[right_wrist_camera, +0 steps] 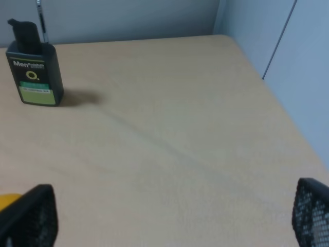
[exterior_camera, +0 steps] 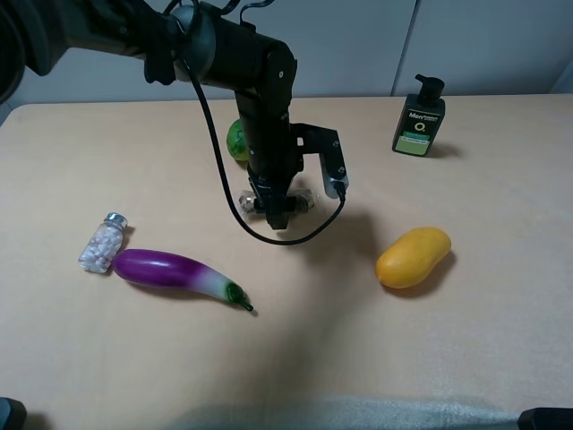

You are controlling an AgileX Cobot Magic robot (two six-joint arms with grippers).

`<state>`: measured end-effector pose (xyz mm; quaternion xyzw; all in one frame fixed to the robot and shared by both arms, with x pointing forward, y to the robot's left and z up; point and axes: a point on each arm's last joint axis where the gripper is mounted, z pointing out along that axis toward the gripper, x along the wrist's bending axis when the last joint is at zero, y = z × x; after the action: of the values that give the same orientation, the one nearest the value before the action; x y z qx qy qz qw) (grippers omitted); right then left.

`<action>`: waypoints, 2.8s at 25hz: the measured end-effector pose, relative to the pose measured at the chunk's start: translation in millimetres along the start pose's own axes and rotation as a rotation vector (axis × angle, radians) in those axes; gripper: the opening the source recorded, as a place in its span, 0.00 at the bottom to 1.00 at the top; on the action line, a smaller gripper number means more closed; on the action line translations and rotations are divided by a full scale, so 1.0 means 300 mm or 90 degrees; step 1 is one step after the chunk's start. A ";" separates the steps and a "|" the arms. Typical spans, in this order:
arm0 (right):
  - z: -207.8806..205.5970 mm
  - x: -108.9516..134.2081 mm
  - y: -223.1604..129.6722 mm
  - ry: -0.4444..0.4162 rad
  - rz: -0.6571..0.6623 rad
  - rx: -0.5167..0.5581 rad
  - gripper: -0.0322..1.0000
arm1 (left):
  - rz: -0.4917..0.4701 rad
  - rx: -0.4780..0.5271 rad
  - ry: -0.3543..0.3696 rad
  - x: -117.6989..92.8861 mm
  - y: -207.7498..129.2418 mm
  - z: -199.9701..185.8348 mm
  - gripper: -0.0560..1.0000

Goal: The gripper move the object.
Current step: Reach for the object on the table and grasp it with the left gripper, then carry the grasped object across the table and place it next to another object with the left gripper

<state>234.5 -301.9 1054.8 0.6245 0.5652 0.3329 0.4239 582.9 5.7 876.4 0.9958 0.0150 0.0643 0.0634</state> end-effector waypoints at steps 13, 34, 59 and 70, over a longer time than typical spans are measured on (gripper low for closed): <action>0.000 0.000 0.000 0.000 0.000 0.000 0.70 | 0.000 0.001 -0.001 -0.001 -0.001 0.003 0.78; 0.000 0.000 0.000 0.000 0.000 0.000 0.70 | -0.009 0.004 -0.005 -0.002 -0.002 0.003 0.49; 0.000 0.000 0.000 0.000 0.000 0.000 0.70 | -0.091 0.012 0.006 0.048 0.035 -0.089 0.29; 0.000 0.000 0.000 0.000 0.000 0.000 0.70 | -0.286 -0.005 0.121 0.138 -0.026 -0.329 0.29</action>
<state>234.5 -301.9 1054.8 0.6245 0.5652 0.3329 0.4239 611.0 27.3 977.7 0.9567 0.2418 0.1419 0.0782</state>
